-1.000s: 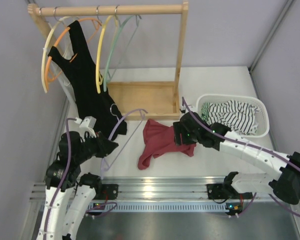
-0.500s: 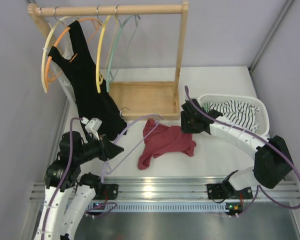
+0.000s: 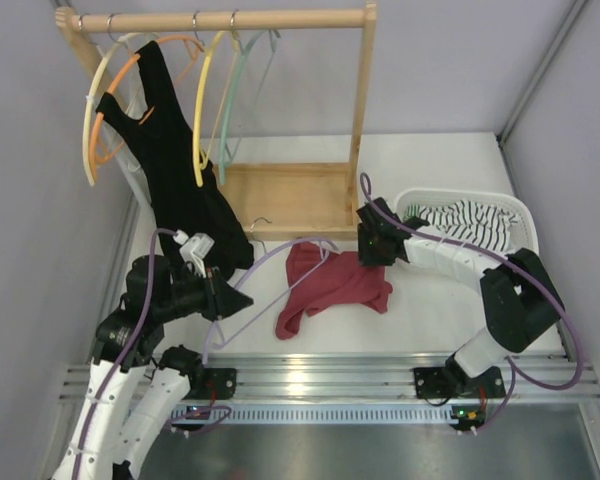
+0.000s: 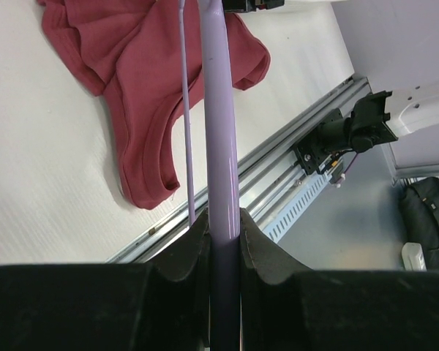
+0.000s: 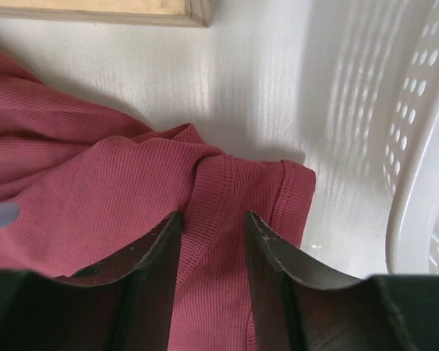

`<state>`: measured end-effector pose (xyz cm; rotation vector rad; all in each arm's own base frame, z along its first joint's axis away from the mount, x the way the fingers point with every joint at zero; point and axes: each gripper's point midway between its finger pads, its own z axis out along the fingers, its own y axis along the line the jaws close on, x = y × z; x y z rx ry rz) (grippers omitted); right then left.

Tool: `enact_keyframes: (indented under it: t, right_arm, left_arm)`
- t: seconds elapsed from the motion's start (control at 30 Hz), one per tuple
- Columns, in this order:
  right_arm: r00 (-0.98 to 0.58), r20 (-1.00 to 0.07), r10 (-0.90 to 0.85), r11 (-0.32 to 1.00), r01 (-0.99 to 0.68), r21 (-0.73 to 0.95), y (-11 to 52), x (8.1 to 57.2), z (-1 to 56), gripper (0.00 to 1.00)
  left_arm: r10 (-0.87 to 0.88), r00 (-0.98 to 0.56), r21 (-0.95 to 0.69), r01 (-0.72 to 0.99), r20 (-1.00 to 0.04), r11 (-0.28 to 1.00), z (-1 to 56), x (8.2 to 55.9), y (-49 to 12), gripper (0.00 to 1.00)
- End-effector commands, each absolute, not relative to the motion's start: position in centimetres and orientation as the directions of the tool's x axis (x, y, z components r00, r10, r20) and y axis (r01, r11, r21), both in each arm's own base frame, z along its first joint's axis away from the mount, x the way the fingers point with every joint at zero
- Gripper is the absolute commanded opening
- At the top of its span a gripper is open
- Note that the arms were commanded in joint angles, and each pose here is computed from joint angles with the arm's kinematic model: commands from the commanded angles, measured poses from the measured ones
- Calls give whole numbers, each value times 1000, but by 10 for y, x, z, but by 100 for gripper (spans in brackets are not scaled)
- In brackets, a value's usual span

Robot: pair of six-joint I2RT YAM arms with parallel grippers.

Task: Place the tank top on the hanger

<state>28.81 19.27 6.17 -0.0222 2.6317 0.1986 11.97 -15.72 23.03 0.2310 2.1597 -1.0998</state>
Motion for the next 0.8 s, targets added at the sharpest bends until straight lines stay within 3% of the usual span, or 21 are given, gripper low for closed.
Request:
enact_keyframes:
  t: [0.0, 0.17, 0.37, 0.77]
  right_arm:
    - [-855, -517, 46, 986, -44, 159, 194, 302, 65, 37]
    - [-842, -538, 46, 991, -27, 128, 184, 301, 71, 9]
    - [-805, -592, 51, 990, -36, 135, 177, 299, 99, 0]
    - [-753, -655, 62, 977, -88, 194, 178, 279, 149, 0]
  left_arm:
    - [-142, -655, -598, 551, -742, 583, 266, 127, -164, 0]
    - [-118, -663, -601, 570, -739, 560, 272, 125, -169, 0]
    - [-73, -685, -620, 602, -725, 503, 280, 117, -180, 0]
    - [-25, -692, -616, 625, -721, 479, 275, 122, -190, 0]
